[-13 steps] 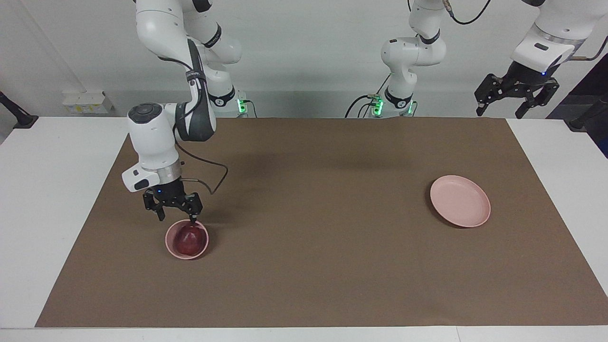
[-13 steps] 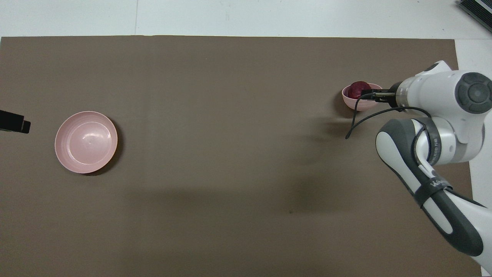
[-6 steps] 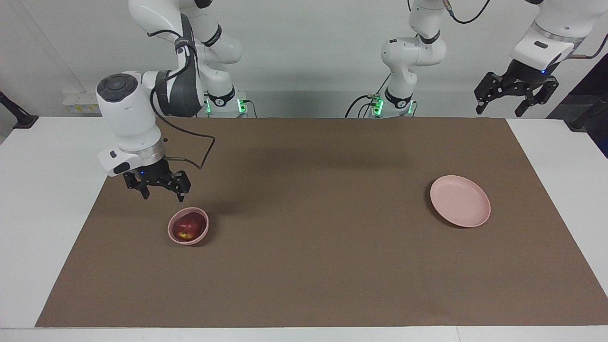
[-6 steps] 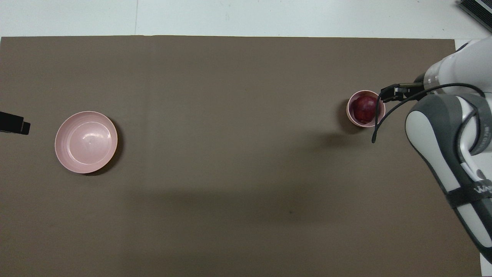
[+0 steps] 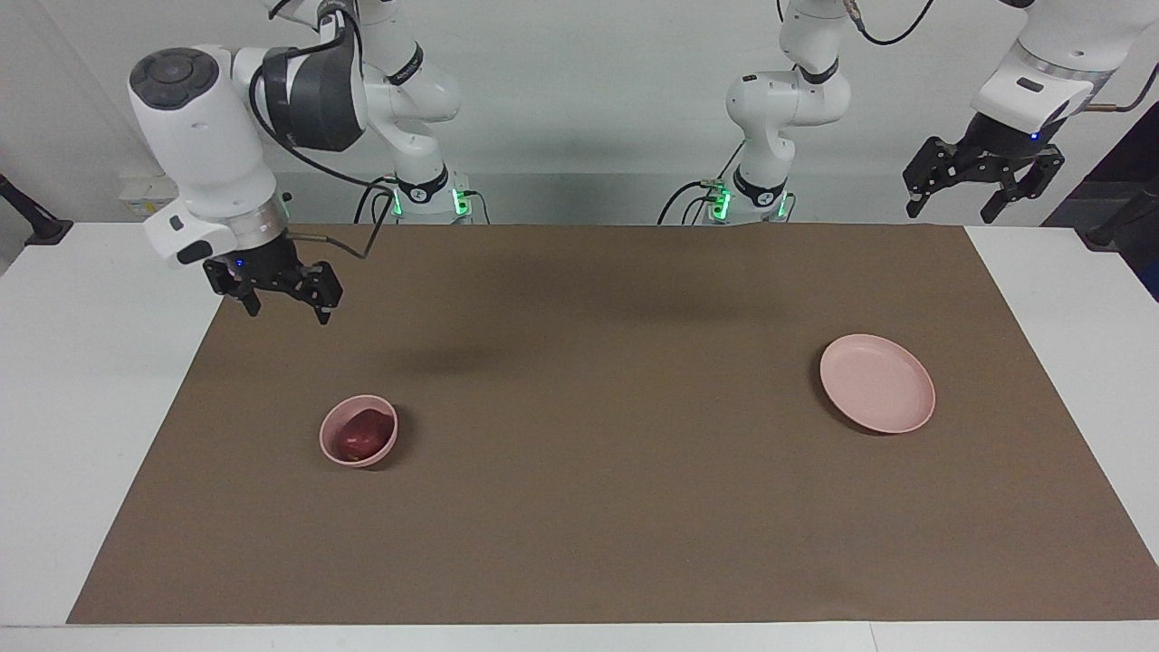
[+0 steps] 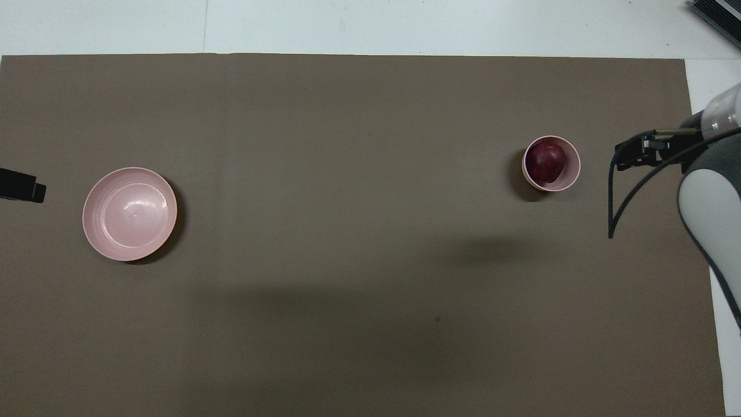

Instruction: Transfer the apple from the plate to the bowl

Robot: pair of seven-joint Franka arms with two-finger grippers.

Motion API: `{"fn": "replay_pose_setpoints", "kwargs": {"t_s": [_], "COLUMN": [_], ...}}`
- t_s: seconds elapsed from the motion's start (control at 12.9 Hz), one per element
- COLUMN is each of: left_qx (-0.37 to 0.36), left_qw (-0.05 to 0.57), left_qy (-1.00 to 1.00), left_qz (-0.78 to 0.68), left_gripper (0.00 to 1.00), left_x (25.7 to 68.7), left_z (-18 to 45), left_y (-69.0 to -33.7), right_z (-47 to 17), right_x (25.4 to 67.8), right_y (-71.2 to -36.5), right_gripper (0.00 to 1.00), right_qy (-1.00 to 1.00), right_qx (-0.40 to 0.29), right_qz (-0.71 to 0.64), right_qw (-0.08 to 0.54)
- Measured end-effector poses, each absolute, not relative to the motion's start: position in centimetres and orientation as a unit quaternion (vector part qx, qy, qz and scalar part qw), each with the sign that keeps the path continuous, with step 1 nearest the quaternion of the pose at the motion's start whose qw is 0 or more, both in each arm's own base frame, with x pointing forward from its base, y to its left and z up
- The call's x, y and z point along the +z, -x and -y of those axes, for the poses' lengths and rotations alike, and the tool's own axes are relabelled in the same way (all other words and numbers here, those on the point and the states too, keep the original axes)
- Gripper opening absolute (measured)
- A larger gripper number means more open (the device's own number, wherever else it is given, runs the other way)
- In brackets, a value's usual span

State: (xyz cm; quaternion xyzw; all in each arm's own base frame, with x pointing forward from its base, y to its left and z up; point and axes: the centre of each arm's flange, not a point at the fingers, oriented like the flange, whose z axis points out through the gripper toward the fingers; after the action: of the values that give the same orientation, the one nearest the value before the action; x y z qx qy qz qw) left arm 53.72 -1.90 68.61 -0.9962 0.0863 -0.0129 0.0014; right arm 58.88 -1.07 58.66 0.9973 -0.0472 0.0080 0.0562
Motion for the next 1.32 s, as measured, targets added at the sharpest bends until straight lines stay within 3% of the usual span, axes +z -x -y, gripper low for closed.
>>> {"fn": "replay_pose_setpoints", "kwargs": {"t_s": [0.39,1.32], "left_qx": [-0.013,-0.013], "left_qw": [0.001,0.001], "left_qy": [0.996,0.996], "left_qz": [-0.087,-0.088], "left_gripper": [1.00,1.00], "left_x": [68.7,68.6], "left_z": [2.0,2.1], "left_y": [-53.7,-53.7], "right_z": [1.2,0.7], "right_x": [62.0,62.7], "right_y": [-55.1,-53.4], "right_gripper": [1.00,1.00], "right_qy": [-0.998,-0.997], "right_qx": [-0.016,-0.030], "right_qz": [0.060,0.058], "right_qw": [0.032,0.034]}}
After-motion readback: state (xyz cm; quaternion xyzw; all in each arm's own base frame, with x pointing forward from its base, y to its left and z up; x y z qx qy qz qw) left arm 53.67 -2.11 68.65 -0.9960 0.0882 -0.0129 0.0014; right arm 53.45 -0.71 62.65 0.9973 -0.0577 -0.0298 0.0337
